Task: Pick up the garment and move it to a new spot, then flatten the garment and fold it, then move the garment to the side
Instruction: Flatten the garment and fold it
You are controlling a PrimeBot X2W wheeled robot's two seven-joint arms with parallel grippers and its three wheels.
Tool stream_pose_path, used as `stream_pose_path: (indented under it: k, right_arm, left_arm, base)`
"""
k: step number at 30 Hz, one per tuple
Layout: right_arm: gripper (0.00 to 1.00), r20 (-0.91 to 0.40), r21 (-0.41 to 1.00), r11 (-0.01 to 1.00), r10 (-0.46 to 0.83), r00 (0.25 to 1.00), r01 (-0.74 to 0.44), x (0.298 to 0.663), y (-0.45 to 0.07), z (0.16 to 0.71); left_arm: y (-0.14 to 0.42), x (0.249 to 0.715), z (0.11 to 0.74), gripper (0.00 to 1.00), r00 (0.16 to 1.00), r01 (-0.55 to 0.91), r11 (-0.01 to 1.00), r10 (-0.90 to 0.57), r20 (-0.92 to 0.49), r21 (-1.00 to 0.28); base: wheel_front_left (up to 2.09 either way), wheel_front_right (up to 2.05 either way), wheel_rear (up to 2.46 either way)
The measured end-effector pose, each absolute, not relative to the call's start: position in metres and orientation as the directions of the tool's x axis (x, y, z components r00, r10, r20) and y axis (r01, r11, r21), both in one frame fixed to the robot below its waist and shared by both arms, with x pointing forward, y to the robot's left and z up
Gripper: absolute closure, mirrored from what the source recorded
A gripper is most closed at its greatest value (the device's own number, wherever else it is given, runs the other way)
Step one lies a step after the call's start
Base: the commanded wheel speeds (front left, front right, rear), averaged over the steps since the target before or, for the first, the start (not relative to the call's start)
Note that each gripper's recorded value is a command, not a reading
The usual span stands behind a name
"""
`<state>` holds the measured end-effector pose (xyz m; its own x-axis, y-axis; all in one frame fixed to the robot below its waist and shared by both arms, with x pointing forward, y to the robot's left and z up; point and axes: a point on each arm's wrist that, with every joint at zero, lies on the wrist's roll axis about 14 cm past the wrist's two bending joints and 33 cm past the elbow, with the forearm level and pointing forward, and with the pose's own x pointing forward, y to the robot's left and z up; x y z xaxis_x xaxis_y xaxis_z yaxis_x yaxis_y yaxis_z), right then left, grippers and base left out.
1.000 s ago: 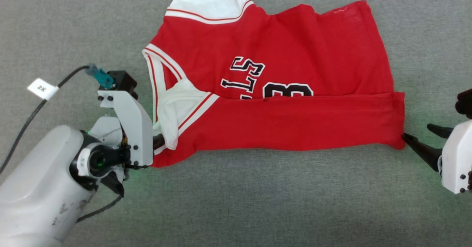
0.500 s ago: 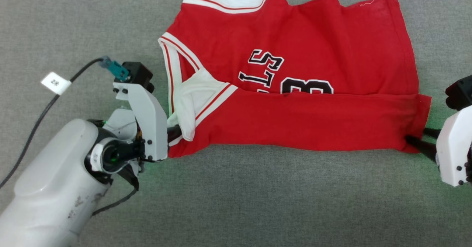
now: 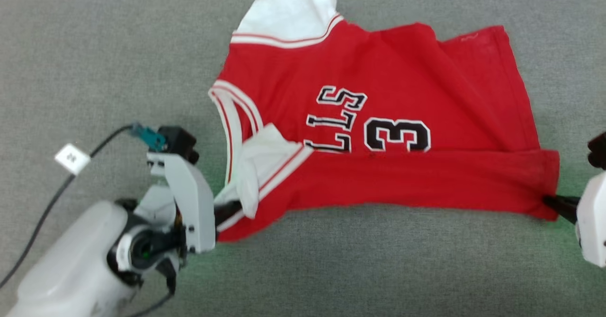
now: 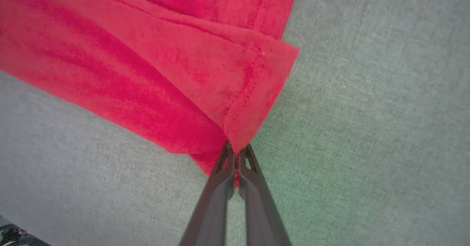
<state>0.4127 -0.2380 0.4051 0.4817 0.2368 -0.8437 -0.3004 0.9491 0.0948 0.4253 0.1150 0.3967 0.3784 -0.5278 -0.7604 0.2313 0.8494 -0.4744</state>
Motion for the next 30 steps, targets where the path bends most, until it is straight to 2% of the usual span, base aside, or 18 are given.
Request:
stream_pose_path:
  k: [11,14,16,17,18,19,20,21,22,23,25,30]
  right_arm:
    - [1.0,-0.877,0.097,0.952,0.22,0.427,-0.291,0.372,-0.25,0.402]
    - [1.0,-0.884,0.105,0.951,0.223,0.41,-0.291,0.366,-0.249,0.4]
    - [1.0,-0.873,0.104,0.954,0.223,0.433,-0.282,0.369,-0.248,0.403]
    - [0.89,-0.873,0.104,0.954,0.223,0.433,-0.282,0.369,-0.248,0.403]
    - [0.59,-0.867,0.099,0.954,0.222,0.446,-0.283,0.371,-0.248,0.405]
    - [0.07,-0.835,0.093,0.956,0.227,0.501,-0.279,0.38,-0.245,0.413]
    - [0.0,-0.835,0.093,0.956,0.227,0.501,-0.279,0.38,-0.245,0.413]
    - [0.0,-0.814,0.092,0.958,0.23,0.533,-0.273,0.385,-0.245,0.418]
    - [0.0,-0.788,0.082,0.96,0.228,0.572,-0.269,0.391,-0.245,0.426]
    - [0.0,-0.749,0.073,0.963,0.225,0.623,-0.259,0.4,-0.247,0.436]
    - [0.0,-0.666,0.058,0.97,0.215,0.714,-0.238,0.416,-0.249,0.457]
    - [0.0,-0.483,0.041,0.971,0.225,0.846,-0.235,0.437,-0.237,0.495]
  left_arm:
    - [0.107,0.358,0.401,1.0,0.318,0.222,0.825,-0.565,-0.761,-0.519]
    - [0.107,0.351,0.404,1.0,0.326,0.215,0.823,-0.568,-0.756,-0.525]
    - [0.11,0.355,0.407,1.0,0.361,0.21,0.829,-0.559,-0.746,-0.519]
    - [0.11,0.355,0.407,1.0,0.361,0.21,0.829,-0.559,-0.746,-0.519]
    - [0.112,0.358,0.408,1.0,0.375,0.211,0.834,-0.551,-0.746,-0.51]
    - [0.116,0.365,0.413,0.56,0.42,0.216,0.841,-0.539,-0.73,-0.496]
    - [0.116,0.365,0.413,0.51,0.42,0.216,0.841,-0.539,-0.73,-0.496]
    - [0.117,0.368,0.417,0.37,0.438,0.216,0.841,-0.537,-0.721,-0.496]
    - [0.118,0.369,0.421,0.03,0.45,0.226,0.843,-0.535,-0.715,-0.489]
    - [0.122,0.374,0.426,0.0,0.476,0.232,0.848,-0.527,-0.704,-0.477]
    - [0.132,0.387,0.438,0.0,0.531,0.238,0.864,-0.499,-0.685,-0.444]
    - [0.154,0.432,0.48,0.0,0.678,0.27,0.898,-0.433,-0.594,-0.346]
  base:
    - [0.0,0.0,0.0]
    - [0.0,0.0,0.0]
    - [0.0,0.0,0.0]
    - [0.0,0.0,0.0]
    - [0.0,0.0,0.0]
    - [0.0,0.0,0.0]
    - [0.0,0.0,0.0]
    - [0.0,0.0,0.0]
    - [0.0,0.0,0.0]
    - [0.0,0.0,0.0]
    - [0.0,0.0,0.0]
    - [0.0,0.0,0.0]
